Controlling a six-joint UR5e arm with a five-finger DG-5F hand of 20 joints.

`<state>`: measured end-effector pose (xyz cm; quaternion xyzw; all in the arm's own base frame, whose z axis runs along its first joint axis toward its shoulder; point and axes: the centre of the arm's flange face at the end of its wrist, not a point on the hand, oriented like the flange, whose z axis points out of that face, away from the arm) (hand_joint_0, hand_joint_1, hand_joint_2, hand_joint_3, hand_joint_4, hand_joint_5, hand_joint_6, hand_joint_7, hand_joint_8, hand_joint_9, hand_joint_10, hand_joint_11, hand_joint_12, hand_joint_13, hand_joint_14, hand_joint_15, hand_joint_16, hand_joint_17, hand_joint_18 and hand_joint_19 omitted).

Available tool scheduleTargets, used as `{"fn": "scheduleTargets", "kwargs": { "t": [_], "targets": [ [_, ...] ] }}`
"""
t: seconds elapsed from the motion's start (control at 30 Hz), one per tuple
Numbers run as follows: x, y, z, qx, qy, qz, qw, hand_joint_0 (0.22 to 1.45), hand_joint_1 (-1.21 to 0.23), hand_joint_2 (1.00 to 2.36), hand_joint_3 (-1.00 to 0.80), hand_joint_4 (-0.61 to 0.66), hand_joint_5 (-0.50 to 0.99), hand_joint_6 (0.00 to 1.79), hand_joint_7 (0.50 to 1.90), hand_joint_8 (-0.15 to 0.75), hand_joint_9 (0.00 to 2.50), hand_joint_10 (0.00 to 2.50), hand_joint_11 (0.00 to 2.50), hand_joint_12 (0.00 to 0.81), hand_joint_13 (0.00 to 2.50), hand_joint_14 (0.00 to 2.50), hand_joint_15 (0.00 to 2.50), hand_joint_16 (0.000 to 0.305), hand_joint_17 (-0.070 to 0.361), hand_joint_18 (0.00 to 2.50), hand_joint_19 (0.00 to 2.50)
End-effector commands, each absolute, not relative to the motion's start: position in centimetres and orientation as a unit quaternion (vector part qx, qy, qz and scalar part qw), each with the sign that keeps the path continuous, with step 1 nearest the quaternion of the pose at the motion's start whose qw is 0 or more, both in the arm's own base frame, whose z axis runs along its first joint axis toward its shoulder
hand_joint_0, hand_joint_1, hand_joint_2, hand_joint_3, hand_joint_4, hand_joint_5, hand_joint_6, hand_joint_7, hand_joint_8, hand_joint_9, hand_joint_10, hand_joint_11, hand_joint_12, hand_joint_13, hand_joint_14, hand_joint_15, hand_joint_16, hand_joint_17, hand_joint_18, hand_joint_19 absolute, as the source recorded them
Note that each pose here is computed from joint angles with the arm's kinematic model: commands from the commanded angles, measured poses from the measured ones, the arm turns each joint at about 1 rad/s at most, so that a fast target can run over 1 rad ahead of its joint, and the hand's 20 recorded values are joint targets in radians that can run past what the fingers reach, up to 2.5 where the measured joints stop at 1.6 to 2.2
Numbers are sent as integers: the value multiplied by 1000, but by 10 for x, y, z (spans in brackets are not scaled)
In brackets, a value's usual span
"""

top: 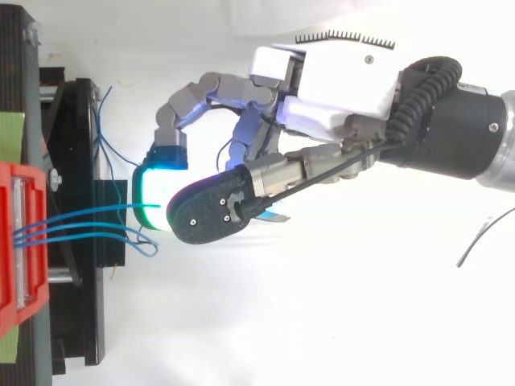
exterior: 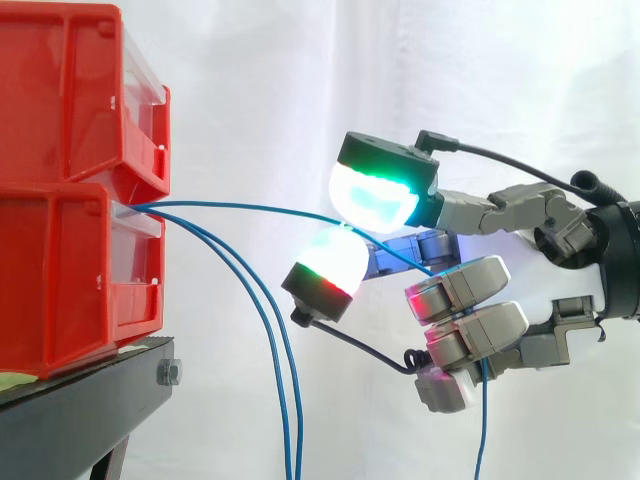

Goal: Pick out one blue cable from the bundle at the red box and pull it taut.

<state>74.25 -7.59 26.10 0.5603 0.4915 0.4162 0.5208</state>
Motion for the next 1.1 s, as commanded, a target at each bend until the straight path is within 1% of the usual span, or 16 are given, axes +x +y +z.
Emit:
{"fn": "scheduleTargets", "kwargs": {
  "t": [0.0, 0.07, 0.1, 0.13, 0.27, 0.4, 0.43, 0.5, 0.6, 0.7, 0.77, 1.03, 1.07],
  "targets": [
    [742, -76, 262, 560, 491, 417, 521, 545, -621, 1000, -500, 44, -148, 924, 925, 240, 1396, 321, 1513, 303, 1487, 1, 1619, 46, 104, 999, 966],
    [742, -76, 262, 560, 491, 417, 521, 539, -635, 1000, -500, 48, -148, 923, 924, 235, 1397, 324, 1507, 297, 1486, 1, 1614, 46, 104, 1004, 962],
    [743, -75, 262, 560, 492, 417, 521, 539, -655, 1000, -500, 47, -148, 922, 926, 238, 1398, 323, 1511, 309, 1486, 1, 1611, 47, 105, 1004, 956],
    [743, -76, 261, 560, 492, 416, 521, 540, -670, 1000, -500, 46, -148, 922, 928, 242, 1397, 322, 1509, 297, 1484, 2, 1611, 46, 104, 1002, 954],
    [743, -75, 262, 560, 491, 417, 521, 546, -708, 1000, -500, 47, -148, 922, 935, 237, 1390, 297, 1525, 298, 1481, 2, 1591, 46, 103, 999, 955],
    [743, -75, 261, 560, 492, 417, 521, 590, -739, 1000, -500, 34, -149, 923, 933, 235, 1390, 256, 1560, 289, 1468, 5, 1596, 44, 99, 991, 959],
    [743, -75, 261, 560, 492, 417, 521, 614, -741, 1004, -450, 26, -148, 924, 946, 226, 1394, 248, 1560, 283, 1464, 5, 1601, 44, 98, 993, 953],
    [742, -75, 260, 560, 492, 416, 520, 629, -761, 1012, -375, 7, -146, 926, 990, 230, 1398, 246, 1555, 288, 1467, 7, 1596, 43, 97, 993, 959],
    [743, -76, 261, 561, 491, 417, 521, 646, -787, 1021, -245, -52, -134, 941, 1015, 231, 1406, 244, 1573, 288, 1467, 6, 1599, 43, 96, 993, 960],
    [743, -75, 262, 560, 491, 417, 521, 651, -807, 1024, -184, -80, -126, 946, 1046, 234, 1410, 234, 1587, 294, 1469, 7, 1595, 42, 95, 991, 952],
    [743, -75, 261, 560, 492, 417, 521, 653, -813, 1024, -167, -86, -125, 947, 1058, 234, 1412, 230, 1595, 285, 1470, 7, 1596, 42, 94, 989, 944],
    [743, -75, 261, 560, 492, 417, 521, 670, -813, 1023, -187, -73, -125, 948, 1073, 240, 1417, 208, 1602, 293, 1467, 8, 1592, 42, 95, 988, 937],
    [743, -75, 262, 560, 491, 417, 521, 671, -813, 1024, -189, -72, -125, 949, 1064, 231, 1416, 206, 1601, 292, 1467, 8, 1593, 42, 94, 987, 937]
  ]
}}
